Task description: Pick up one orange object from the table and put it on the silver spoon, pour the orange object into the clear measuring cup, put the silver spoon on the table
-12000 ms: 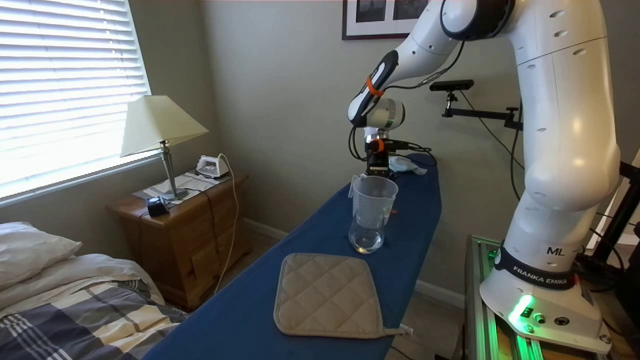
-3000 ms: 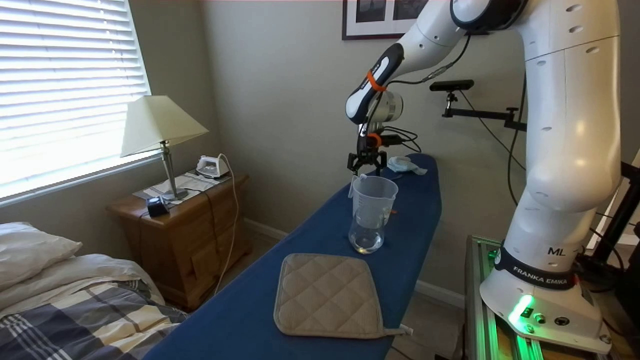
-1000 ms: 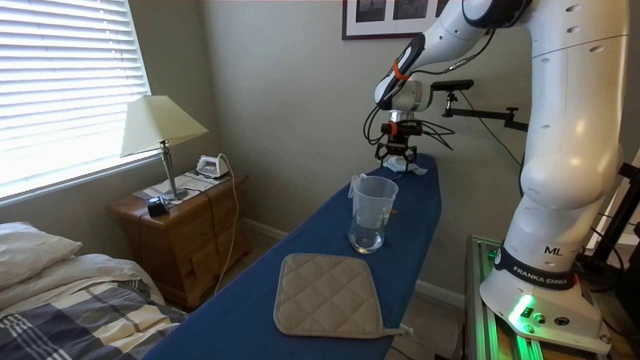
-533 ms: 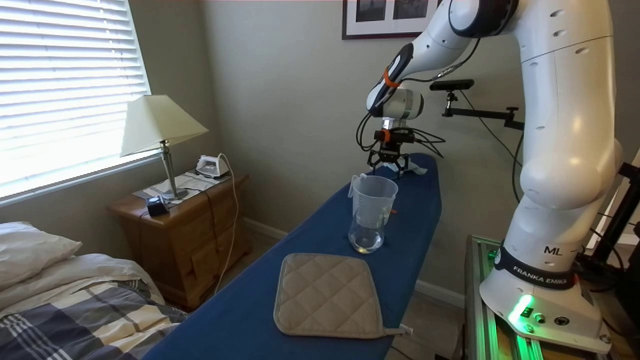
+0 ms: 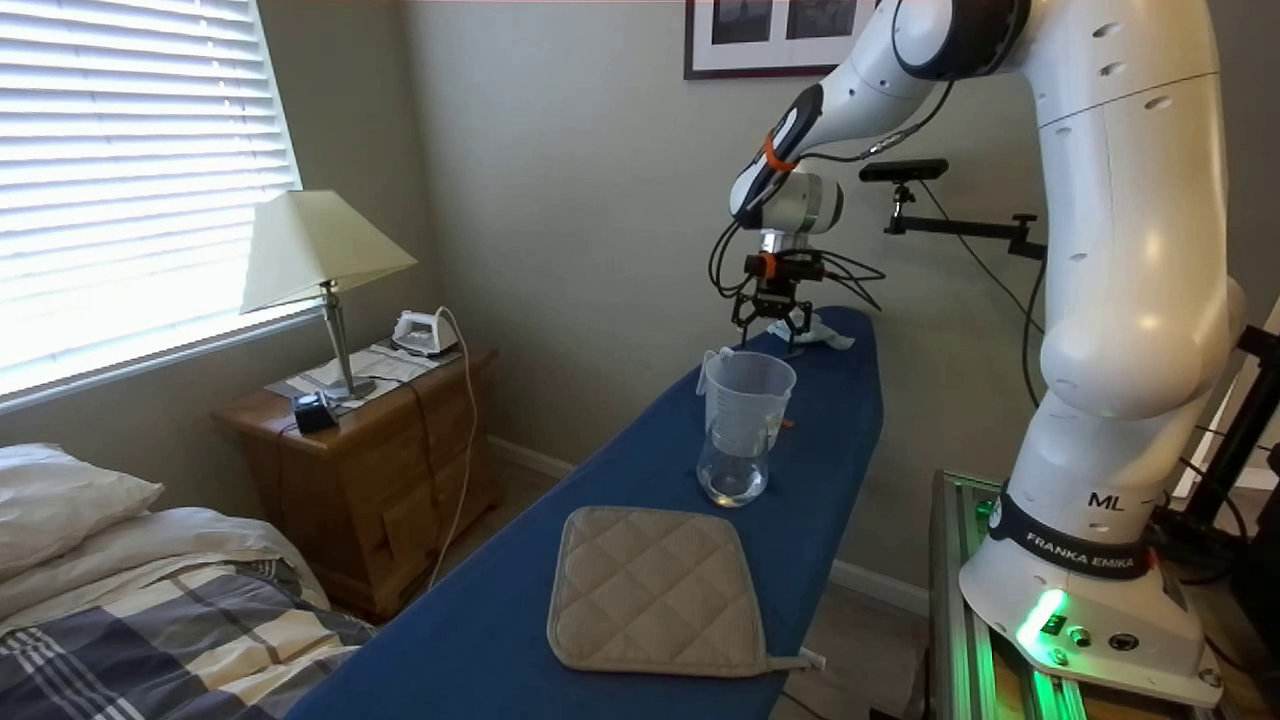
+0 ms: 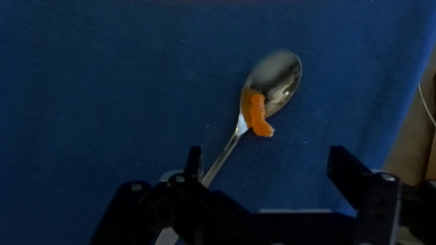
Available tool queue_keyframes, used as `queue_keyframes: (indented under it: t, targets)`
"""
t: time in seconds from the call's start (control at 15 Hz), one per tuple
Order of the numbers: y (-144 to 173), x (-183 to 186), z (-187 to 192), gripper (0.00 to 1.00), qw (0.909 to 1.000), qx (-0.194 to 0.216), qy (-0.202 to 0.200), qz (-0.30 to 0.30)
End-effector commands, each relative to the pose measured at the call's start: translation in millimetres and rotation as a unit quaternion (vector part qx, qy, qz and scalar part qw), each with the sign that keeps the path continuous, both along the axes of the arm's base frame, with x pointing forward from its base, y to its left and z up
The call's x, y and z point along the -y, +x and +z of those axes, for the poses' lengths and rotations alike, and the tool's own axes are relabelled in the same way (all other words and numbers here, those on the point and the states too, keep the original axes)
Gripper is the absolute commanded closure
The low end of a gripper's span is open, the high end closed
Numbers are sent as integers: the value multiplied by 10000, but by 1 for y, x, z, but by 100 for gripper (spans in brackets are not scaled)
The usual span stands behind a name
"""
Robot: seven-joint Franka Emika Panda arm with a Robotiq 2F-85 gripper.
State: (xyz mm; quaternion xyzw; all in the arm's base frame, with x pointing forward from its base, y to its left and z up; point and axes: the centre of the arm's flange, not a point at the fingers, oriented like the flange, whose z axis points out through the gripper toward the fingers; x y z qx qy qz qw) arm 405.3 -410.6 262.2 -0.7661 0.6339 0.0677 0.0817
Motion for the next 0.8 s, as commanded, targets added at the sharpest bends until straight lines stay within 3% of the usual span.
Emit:
queue_keyframes:
  t: [0.0, 0.33, 0.53, 0.6, 0.67, 0.73]
  targets:
    - [-3, 12, -5, 14, 10000, -56, -29, -64]
    - [-8, 18, -13, 19, 9999, -118, -22, -110]
    - [-9, 19, -17, 29, 9999, -125, -15, -115]
    - [-9, 20, -17, 39, 9999, -126, -12, -116]
    - [-9, 20, -18, 38, 9998, -129, -12, -117]
    - [-9, 21, -18, 49, 9998, -136, -23, -109]
